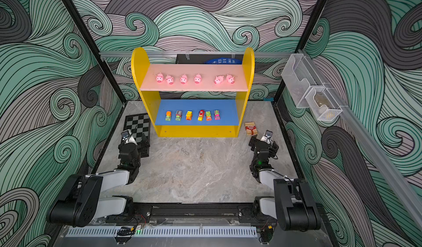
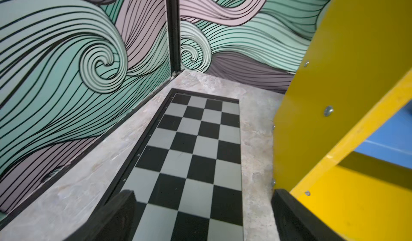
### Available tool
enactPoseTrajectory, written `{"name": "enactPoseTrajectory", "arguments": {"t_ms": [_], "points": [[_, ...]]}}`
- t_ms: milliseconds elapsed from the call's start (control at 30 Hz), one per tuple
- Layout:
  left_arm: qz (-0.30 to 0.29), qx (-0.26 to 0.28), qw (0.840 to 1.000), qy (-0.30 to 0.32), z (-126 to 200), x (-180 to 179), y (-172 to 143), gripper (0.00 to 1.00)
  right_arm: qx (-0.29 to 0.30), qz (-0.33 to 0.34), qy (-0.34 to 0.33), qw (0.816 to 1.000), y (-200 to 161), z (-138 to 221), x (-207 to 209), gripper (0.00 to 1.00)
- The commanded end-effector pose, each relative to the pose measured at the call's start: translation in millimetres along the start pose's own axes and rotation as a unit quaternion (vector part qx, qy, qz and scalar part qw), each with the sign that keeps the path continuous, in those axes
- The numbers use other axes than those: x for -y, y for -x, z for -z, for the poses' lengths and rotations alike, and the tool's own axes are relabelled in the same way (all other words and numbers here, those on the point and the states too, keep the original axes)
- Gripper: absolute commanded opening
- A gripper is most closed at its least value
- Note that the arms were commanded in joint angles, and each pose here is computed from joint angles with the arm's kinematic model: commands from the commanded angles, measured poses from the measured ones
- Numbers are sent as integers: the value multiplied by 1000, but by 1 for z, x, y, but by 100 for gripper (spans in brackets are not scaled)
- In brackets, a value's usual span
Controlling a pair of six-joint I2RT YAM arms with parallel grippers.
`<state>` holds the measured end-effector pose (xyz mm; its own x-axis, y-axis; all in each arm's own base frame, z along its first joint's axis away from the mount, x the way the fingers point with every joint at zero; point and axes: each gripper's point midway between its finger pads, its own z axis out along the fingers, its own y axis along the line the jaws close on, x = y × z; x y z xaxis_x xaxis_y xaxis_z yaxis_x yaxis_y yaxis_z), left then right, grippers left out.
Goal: Organize plastic toys on shelves
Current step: Reset both arms
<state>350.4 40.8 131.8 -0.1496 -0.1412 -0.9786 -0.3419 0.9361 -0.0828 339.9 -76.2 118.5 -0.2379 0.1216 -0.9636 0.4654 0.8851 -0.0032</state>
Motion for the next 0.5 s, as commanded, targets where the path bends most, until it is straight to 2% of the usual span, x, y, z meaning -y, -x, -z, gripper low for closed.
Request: {"name": "enactPoseTrajectory", "arguments": {"t_ms": [0, 167, 267, 467], "points": [[1, 69, 995, -76, 3, 20, 30, 99, 70, -16, 53, 996, 30, 2, -16, 100], [-8, 90, 990, -104, 6, 25, 30, 99, 96, -25, 88, 991, 36, 4, -23, 100], [-13, 76, 990, -116, 1, 29, 21, 98, 122, -20, 100, 987, 37, 8, -25, 100], [-16, 67, 989, -129, -4, 32, 9, 99, 118, -12, 111, 987, 24, 4, -30, 100]]}}
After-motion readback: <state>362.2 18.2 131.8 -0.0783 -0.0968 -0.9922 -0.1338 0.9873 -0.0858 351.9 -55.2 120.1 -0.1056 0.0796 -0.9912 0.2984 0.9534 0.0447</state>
